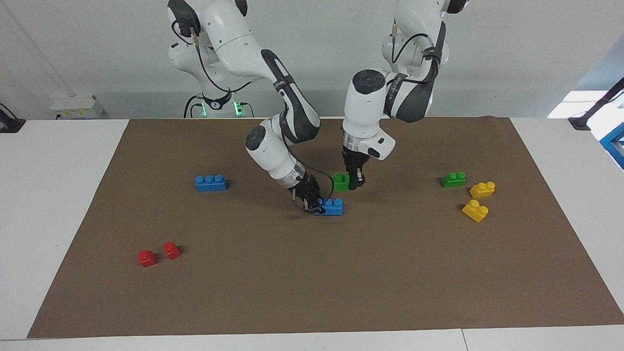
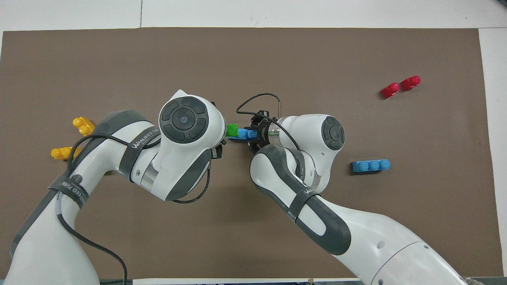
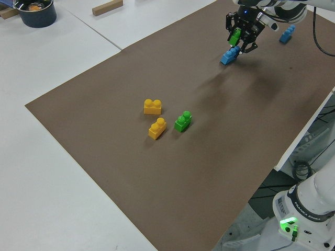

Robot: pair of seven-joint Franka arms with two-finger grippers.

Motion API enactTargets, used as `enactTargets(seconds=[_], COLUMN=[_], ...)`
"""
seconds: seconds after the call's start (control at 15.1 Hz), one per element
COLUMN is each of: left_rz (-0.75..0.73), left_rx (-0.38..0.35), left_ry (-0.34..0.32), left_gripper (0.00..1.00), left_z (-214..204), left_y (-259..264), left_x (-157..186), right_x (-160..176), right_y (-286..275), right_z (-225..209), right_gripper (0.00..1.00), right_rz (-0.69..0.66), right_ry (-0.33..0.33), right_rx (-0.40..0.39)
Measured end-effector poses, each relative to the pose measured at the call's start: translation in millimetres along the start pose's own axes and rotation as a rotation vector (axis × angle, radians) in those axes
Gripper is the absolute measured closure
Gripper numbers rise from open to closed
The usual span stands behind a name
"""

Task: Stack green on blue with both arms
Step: 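Press the green brick onto the blue brick held by the right gripper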

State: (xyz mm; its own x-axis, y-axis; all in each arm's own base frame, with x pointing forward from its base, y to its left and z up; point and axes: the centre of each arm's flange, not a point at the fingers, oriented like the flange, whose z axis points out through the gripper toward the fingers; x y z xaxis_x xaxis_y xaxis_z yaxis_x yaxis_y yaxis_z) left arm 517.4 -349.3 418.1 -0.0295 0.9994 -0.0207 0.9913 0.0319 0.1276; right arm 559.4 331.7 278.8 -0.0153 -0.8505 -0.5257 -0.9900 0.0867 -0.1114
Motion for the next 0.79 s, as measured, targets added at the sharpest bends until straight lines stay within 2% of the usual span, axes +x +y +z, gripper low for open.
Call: enactTargets(seconds=[0.53, 0.79], left_rz=[0.045, 0.043], left_rx=[-0.045, -0.055], left_ry=[0.026, 0.021], left_gripper=[0.66, 0.66], left_z=[52, 56], left_y=[-18, -16], left_x=[-24, -25], right_x=[0, 0], right_y=[0, 0], right_z=[0, 0], right_gripper=[0.66, 0.66], right_rz=[0.000, 0.000], right_ry=[0.001, 0.001], right_rx=[0.005, 0.006])
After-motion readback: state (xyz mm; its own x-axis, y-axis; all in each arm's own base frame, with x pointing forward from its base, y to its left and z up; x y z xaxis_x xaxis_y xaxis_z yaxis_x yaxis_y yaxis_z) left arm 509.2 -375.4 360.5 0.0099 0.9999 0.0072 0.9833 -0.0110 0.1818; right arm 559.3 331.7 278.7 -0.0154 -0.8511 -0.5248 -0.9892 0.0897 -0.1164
